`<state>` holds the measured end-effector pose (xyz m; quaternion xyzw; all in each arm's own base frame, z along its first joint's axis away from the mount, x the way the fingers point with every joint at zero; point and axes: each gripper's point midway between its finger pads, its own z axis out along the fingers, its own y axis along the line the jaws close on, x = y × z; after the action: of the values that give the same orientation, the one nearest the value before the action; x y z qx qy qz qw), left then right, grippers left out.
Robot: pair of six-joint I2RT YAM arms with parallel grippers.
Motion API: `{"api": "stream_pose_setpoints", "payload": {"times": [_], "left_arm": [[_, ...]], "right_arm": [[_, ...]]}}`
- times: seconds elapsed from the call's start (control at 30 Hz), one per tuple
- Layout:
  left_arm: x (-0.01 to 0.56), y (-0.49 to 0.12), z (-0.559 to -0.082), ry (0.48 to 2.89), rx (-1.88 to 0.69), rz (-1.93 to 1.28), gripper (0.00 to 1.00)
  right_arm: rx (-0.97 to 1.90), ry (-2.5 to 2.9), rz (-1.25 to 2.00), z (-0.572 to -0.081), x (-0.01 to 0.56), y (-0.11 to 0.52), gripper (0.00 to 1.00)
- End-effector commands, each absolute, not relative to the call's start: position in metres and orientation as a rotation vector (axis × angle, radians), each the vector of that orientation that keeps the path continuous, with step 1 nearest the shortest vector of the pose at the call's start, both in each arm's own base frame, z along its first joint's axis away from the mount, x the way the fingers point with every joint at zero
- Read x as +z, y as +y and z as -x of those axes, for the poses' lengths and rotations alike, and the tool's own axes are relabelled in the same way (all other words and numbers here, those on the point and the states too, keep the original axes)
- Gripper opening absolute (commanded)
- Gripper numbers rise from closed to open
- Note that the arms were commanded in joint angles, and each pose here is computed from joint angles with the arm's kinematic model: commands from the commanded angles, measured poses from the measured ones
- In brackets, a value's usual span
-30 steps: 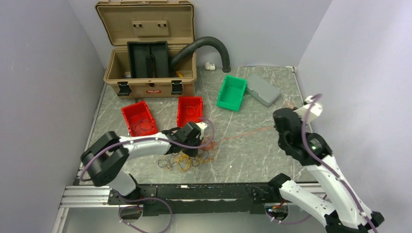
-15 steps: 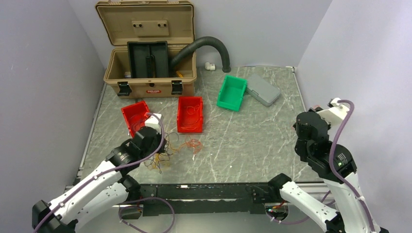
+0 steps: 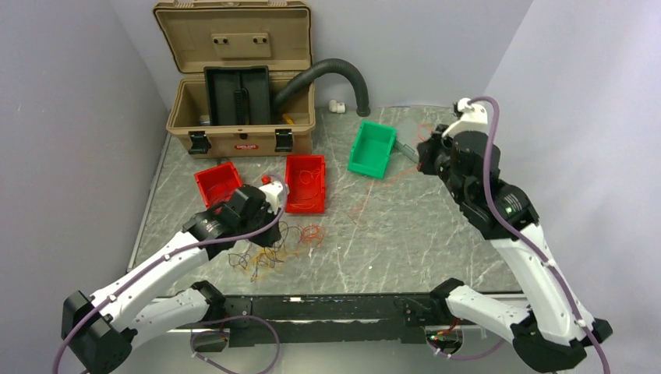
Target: Untangle the cables
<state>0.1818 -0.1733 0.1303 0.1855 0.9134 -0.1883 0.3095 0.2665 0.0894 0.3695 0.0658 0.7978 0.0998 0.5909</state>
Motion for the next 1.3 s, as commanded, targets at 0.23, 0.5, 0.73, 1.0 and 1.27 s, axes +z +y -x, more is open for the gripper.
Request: {"api": "stream_pose_setpoints", "payload": {"times": [0.23,0.5,0.73,1.0,1.27], "left_arm": [[0.135,-0.208,-0.148,2.455,-0.82,-0.607,0.0],[0.142,-0.224,-0.134,2.42,-1.019,-0.556,0.0],[0.144,-0.214,-0.131,2.424,-0.978,-0.539,0.0],[0.145,-0.208,-0.133,2.428,-0.922,-0.528,0.0],[0.146,-0.201,-0.137,2.424,-0.866,-0.507,0.0]], "right_arm": [[0.564,1.651,0.129,-0.315,0.458,0.185,0.0],[0.607,1.557,0.184,-0.345,0.502,0.215,0.0],[0.736,1.46,0.265,-0.341,0.536,0.243,0.0],[0.835,1.394,0.331,-0.349,0.562,0.28,0.0],[0.871,1.481,0.389,-0.381,0.516,0.319,0.0]]}}
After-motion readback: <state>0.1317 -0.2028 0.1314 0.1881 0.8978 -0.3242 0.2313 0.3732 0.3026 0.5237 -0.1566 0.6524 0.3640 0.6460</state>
